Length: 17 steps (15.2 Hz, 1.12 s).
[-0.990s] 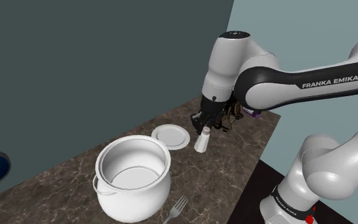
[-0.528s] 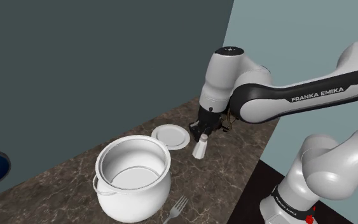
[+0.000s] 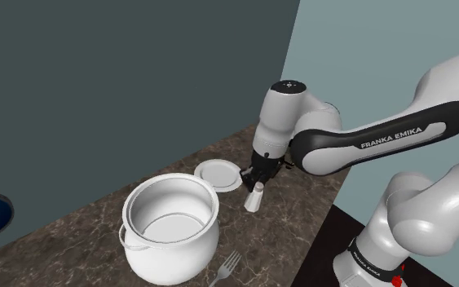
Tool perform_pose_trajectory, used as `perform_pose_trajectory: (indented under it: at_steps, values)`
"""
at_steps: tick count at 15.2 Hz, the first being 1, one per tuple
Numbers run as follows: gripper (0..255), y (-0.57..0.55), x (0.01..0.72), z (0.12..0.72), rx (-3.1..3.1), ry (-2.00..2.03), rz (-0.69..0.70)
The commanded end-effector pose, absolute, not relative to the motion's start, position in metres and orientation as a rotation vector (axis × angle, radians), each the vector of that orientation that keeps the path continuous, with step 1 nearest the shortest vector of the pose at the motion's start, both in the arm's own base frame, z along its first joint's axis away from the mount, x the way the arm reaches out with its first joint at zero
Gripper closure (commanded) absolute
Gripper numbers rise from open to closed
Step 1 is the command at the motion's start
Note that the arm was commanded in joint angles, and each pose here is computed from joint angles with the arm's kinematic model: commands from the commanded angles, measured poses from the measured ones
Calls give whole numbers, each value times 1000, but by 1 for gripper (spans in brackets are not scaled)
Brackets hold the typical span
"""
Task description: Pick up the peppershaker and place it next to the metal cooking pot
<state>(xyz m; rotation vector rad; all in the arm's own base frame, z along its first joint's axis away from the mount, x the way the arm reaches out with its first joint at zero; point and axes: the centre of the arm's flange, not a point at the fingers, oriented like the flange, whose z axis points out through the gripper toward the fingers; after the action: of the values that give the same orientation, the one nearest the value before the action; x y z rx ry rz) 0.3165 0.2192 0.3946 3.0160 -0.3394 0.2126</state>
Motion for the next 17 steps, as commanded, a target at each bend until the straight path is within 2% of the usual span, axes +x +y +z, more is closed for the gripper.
perform_pose_trajectory:
  at_steps: [1, 11, 12, 17]
  values:
    - [255, 218, 316, 384, 3016, -339, 214]
    - [255, 218, 316, 373, 3016, -339, 214]
    - [0, 218, 316, 373, 3016, -339, 214]
    - [0, 218, 316, 373, 3016, -339, 214]
